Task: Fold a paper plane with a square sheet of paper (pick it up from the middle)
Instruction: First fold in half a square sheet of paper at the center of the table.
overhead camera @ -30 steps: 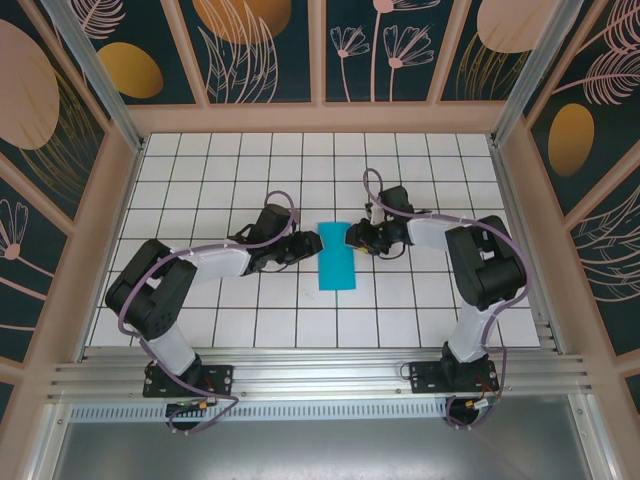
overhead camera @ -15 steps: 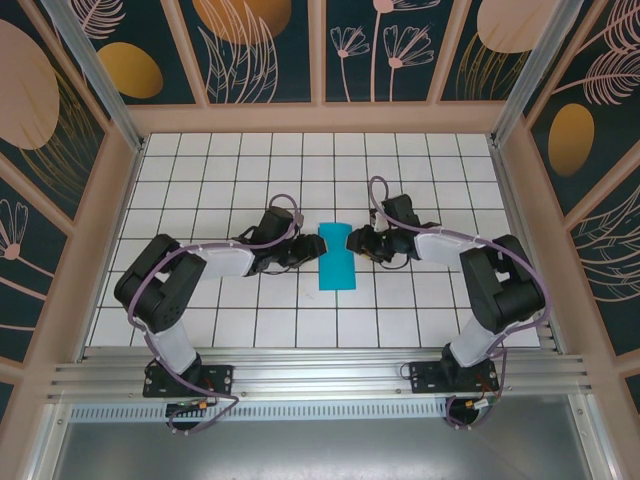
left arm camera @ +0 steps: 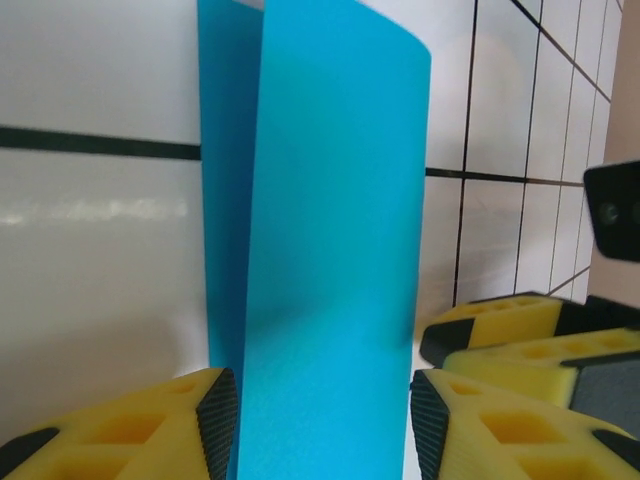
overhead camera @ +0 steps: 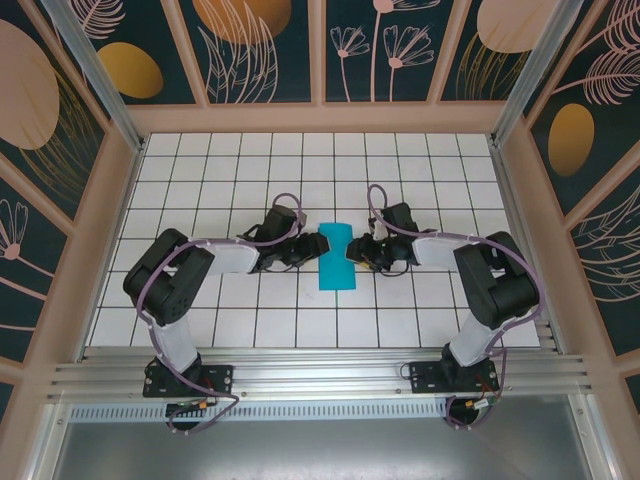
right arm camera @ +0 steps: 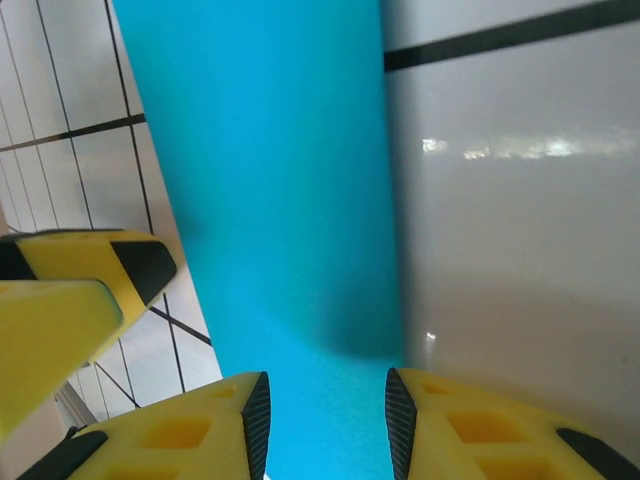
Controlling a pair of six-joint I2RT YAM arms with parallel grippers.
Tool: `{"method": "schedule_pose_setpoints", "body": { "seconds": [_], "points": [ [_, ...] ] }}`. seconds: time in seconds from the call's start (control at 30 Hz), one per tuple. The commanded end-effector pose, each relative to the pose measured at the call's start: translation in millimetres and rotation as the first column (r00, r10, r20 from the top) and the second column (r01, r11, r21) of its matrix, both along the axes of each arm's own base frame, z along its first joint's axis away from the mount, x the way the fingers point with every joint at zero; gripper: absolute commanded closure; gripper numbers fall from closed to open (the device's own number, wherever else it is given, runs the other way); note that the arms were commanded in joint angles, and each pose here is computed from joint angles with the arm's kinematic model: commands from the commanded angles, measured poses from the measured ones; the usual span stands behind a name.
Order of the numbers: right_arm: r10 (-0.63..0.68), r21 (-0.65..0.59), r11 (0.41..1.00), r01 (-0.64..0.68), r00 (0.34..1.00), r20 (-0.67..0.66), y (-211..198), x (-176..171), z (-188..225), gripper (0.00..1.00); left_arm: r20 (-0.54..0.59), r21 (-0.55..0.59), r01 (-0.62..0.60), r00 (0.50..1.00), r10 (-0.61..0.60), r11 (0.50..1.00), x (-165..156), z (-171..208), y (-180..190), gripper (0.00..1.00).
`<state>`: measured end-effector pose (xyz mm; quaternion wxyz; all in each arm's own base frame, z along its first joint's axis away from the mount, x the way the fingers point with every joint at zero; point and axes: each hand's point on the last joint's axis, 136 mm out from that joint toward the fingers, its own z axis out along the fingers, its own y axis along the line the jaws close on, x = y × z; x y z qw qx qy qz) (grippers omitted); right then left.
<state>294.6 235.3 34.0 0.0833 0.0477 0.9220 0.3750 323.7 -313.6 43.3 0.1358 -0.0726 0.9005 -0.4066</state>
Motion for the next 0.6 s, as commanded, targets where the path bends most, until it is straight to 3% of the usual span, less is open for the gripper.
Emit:
{"method": "schedule_pose_setpoints", "body": {
  "seconds": [0.0, 0.33, 0.57],
  "points": [
    [0.022, 0.009, 1.000, -0.022, 1.000, -0.011, 2.7, -6.6, -7.6, 0.62, 0.029, -0.031, 0.019, 0.999, -0.018, 0.999, 11.7, 9.2, -10.1, 0.48],
    [0.019, -0.003, 1.000, -0.019, 1.000, -0.017, 0.0, -8.7, -10.3, 0.68, 0.037, 0.062, -0.038, 0.999, 0.036, 0.997, 24.4, -3.1, 0.2, 0.47],
    [0.021, -0.004, 1.000, -0.021, 1.000, -0.015, 0.0, -8.3, -9.5, 0.68, 0.089, 0.066, -0.058, 0.995, 0.052, 0.996, 37.2, 8.4, -1.9, 0.44]
  ]
}}
